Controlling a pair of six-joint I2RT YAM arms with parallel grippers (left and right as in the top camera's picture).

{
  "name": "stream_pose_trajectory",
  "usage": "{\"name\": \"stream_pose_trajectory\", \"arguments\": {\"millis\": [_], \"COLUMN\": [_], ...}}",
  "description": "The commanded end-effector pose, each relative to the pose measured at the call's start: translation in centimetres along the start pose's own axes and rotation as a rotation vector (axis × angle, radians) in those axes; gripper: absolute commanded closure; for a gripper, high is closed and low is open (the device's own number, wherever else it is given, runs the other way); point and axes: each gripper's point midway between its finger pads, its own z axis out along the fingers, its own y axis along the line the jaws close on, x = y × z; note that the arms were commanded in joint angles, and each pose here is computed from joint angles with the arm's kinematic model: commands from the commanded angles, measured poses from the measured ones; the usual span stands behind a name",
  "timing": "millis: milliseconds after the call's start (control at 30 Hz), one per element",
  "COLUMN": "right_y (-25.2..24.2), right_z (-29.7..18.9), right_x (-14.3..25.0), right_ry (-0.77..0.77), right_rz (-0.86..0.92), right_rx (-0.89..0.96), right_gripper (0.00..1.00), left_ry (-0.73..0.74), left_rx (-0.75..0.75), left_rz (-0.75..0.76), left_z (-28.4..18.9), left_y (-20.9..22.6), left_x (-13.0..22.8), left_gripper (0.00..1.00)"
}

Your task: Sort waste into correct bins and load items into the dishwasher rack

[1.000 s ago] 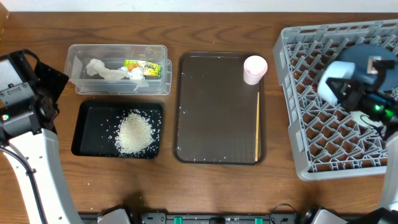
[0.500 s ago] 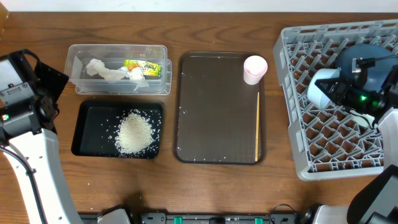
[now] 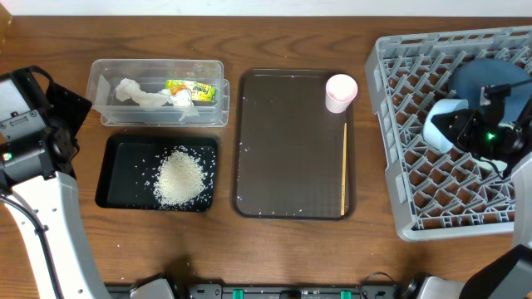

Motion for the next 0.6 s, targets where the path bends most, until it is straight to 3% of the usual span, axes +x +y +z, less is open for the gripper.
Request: {"name": "stream_pose_trajectory", "arguments": {"millis": [0, 100, 367, 567], "right_y": [-1.7, -1.5, 4.2, 4.6], "right_z": [-0.6, -0.6, -1.0, -1.1], "right_x": [-0.2, -0.1, 0.2, 0.4], "right_ry": [-0.024, -0.018, 0.012, 0.022], "right_rz": [0.012, 0.016, -0.012, -0.009], "right_rx": [0.101, 0.09, -0.237, -0.265], "right_gripper": [0.86, 0.99, 0.99, 0.99], "left_ry": [-0.009, -0.009, -0.009, -0.009], "left_rx": [-0.008, -0.008, -0.008, -0.008], "left_rz": [-0.009, -0.009, -0.009, -0.009], "left_z": [-0.1, -0.1, -0.1, -0.1], "left_y": [0.1, 0.1, 0.1, 0.1], "left_x": [-0.4, -0.4, -0.4, -0.4], "left_gripper": [0.04, 0.04, 0.04, 0.04]}}
